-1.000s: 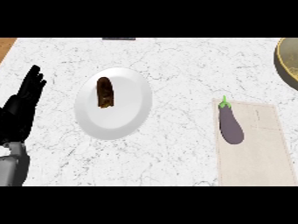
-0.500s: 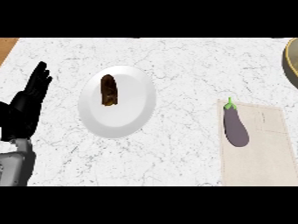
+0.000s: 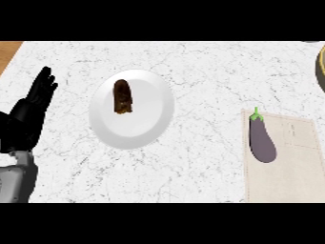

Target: Pick the cupcake from the placemat and place it in the bowl

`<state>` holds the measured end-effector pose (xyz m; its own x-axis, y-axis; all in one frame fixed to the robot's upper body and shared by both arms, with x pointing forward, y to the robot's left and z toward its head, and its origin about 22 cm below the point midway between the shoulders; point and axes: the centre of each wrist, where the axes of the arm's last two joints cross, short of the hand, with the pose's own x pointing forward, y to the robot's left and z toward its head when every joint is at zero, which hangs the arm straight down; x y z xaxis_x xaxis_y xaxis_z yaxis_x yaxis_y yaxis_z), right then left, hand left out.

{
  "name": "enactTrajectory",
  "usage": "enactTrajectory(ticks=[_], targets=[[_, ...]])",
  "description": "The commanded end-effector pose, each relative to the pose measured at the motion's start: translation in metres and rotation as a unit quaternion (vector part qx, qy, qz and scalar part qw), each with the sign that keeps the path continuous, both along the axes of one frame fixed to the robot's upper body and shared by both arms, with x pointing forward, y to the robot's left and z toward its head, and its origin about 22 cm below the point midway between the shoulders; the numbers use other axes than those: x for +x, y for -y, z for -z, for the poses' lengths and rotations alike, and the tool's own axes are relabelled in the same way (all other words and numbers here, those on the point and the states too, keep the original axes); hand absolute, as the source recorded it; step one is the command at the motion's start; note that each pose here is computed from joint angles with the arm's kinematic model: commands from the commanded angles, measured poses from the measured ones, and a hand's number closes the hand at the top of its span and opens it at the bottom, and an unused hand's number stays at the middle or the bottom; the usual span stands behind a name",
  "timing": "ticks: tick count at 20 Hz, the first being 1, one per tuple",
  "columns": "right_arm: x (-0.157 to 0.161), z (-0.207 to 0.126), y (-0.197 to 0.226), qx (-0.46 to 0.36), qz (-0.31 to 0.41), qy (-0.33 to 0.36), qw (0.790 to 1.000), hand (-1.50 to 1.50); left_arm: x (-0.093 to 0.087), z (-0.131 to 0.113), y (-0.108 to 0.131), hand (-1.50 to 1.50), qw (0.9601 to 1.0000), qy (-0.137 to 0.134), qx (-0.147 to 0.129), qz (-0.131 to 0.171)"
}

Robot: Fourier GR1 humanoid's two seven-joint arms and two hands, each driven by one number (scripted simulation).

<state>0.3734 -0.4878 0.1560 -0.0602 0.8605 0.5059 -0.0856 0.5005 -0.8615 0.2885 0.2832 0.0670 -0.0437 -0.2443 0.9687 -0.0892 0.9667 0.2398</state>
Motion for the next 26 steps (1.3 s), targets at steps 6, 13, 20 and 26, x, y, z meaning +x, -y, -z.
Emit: enactTrajectory(ticks=[6, 13, 20, 26], targets=[[-0.013, -0.008, 0.022, 0.311, -0.012, 0.088, 0.946, -1.50, 0.000, 0.002, -0.007, 0.00, 0.9999, 0.000, 0.004, -0.011], [-0.054, -0.010, 0.062, 0.392, 0.026, 0.074, 0.917, -1.50, 0.002, -0.004, -0.007, 0.00, 0.9997, 0.011, -0.006, -0.019], [-0.089, -0.031, 0.094, 0.412, 0.031, 0.061, 0.909, -1.50, 0.000, -0.002, -0.011, 0.00, 0.9998, 0.006, -0.007, -0.020], [-0.105, -0.033, 0.106, 0.445, 0.019, 0.053, 0.894, -1.50, -0.006, 0.009, -0.014, 0.00, 0.9996, -0.001, -0.008, -0.026]])
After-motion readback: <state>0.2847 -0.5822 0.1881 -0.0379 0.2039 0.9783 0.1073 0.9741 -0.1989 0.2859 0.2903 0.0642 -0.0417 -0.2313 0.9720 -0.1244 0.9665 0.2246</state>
